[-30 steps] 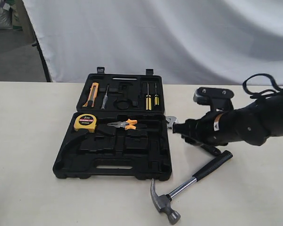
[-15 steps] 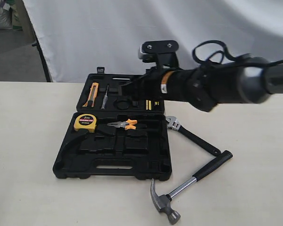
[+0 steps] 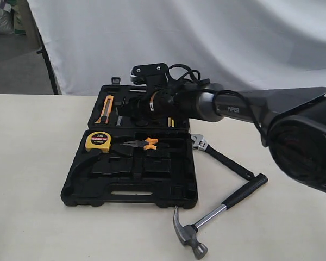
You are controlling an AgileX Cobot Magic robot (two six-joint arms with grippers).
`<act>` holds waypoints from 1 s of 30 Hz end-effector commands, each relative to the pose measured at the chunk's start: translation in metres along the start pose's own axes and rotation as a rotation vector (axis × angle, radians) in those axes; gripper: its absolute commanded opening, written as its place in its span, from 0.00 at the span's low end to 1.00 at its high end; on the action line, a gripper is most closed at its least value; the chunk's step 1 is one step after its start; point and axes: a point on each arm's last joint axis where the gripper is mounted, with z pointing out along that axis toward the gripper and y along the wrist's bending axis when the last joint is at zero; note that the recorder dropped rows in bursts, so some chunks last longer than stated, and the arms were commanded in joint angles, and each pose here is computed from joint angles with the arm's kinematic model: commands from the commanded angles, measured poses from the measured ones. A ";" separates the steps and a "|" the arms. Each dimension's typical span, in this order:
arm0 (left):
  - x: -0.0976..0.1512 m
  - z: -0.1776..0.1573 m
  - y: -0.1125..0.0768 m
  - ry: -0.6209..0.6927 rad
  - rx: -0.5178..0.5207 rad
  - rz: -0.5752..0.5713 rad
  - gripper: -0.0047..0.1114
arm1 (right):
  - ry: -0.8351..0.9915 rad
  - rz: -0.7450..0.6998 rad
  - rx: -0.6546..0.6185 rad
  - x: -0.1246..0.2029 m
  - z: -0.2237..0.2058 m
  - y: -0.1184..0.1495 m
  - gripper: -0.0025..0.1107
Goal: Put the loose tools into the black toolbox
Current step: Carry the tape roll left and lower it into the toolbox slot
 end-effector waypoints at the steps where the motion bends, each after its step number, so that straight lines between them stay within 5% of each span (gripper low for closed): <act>1: -0.002 0.000 0.001 -0.020 -0.021 0.000 0.05 | -0.003 -0.009 -0.003 0.004 0.013 0.004 0.02; 28: -0.002 0.000 0.001 -0.020 -0.021 0.000 0.05 | 0.016 -0.070 0.017 0.020 0.035 -0.001 0.02; 30: -0.002 0.000 0.001 -0.020 -0.021 0.000 0.05 | 0.007 -0.070 0.014 0.017 0.034 0.000 0.12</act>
